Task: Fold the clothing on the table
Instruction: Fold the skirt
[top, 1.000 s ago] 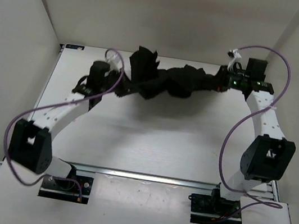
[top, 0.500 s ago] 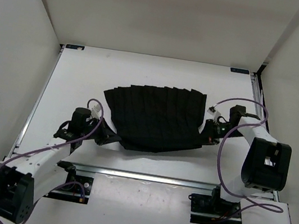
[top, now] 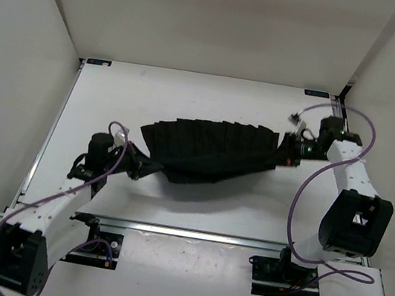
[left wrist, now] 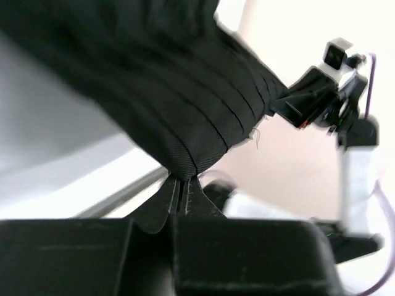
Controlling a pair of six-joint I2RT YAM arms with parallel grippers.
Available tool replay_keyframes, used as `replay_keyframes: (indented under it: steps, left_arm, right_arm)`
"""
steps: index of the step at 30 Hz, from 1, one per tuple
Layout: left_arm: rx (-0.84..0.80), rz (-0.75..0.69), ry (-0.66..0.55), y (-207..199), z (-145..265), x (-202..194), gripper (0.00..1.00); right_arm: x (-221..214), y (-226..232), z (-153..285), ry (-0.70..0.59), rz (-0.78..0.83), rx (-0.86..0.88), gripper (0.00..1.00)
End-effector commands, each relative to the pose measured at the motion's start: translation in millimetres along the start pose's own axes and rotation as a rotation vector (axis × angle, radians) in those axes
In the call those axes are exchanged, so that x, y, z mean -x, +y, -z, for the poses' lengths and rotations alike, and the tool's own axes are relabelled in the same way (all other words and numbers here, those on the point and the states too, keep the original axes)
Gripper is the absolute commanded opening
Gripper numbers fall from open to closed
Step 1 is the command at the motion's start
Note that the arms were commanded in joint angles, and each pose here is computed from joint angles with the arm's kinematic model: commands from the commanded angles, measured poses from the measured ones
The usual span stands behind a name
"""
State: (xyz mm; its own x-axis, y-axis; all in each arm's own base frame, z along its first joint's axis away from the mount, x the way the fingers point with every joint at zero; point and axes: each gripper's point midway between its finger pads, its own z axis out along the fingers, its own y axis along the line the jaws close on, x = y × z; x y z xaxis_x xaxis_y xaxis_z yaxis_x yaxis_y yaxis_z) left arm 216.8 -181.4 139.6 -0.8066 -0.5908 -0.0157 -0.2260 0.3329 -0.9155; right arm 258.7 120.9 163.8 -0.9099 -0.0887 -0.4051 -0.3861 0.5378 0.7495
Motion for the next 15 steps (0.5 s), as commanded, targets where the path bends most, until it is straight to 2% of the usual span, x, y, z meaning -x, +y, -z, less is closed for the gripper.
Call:
replay_keyframes:
  steps: [1, 2, 3, 4, 5, 6, 7, 8, 9, 10, 12, 13, 14, 15]
  left_arm:
    - [-0.184, -0.036, -0.296, -95, -5, 93, 0.08]
    - [-0.204, -0.052, -0.333, -109, -8, 107, 0.15]
    - [-0.248, -0.076, -0.438, -134, -10, 140, 0.34]
    - [-0.302, -0.061, -0.542, -149, -10, 170, 0.36]
    - [-0.348, -0.025, -0.604, -159, -5, 192, 0.37]
    - [-0.414, 0.034, -0.679, -163, -3, 219, 0.41]
    - [-0.443, 0.061, -0.708, -164, -9, 238, 0.45]
    - [-0.492, 0.069, -0.718, -184, -2, 255, 0.51]
    - [-0.453, 0.073, -0.703, -173, -13, 265, 0.65]
    - [-0.425, 0.071, -0.699, -175, -18, 271, 0.99]
    - [-0.351, 0.07, -0.701, -162, -20, 269, 0.99]
    - [-0.304, 0.069, -0.676, -150, -23, 256, 0.99]
    - [-0.24, 0.054, -0.67, -132, -22, 246, 0.99]
    - [-0.183, 0.0, -0.648, -116, -28, 233, 0.98]
  right_arm:
    - [109, 2, 32, -0.233, 0.276, -0.101, 0.0]
    - [144, 6, 37, -0.302, 0.301, -0.097, 0.01]
    - [177, 14, 43, -0.375, 0.298, -0.122, 0.41]
    - [211, 8, 49, -0.451, 0.231, -0.126, 0.74]
    - [231, -12, 53, -0.487, 0.165, -0.13, 0.94]
    - [260, -17, 57, -0.545, 0.073, -0.081, 0.99]
    - [280, -14, 76, -0.618, 0.03, -0.027, 0.99]
    - [285, -23, 81, -0.636, 0.026, -0.013, 0.99]
    - [289, -26, 83, -0.635, 0.052, -0.02, 1.0]
    - [284, -34, 86, -0.607, 0.057, -0.061, 0.99]
    - [260, -53, 81, -0.545, 0.055, -0.1, 0.99]
    - [236, -76, 73, -0.506, 0.029, -0.141, 0.99]
    - [226, -80, 82, -0.513, 0.04, -0.179, 0.99]
    - [203, -97, 80, -0.484, 0.023, -0.234, 0.99]
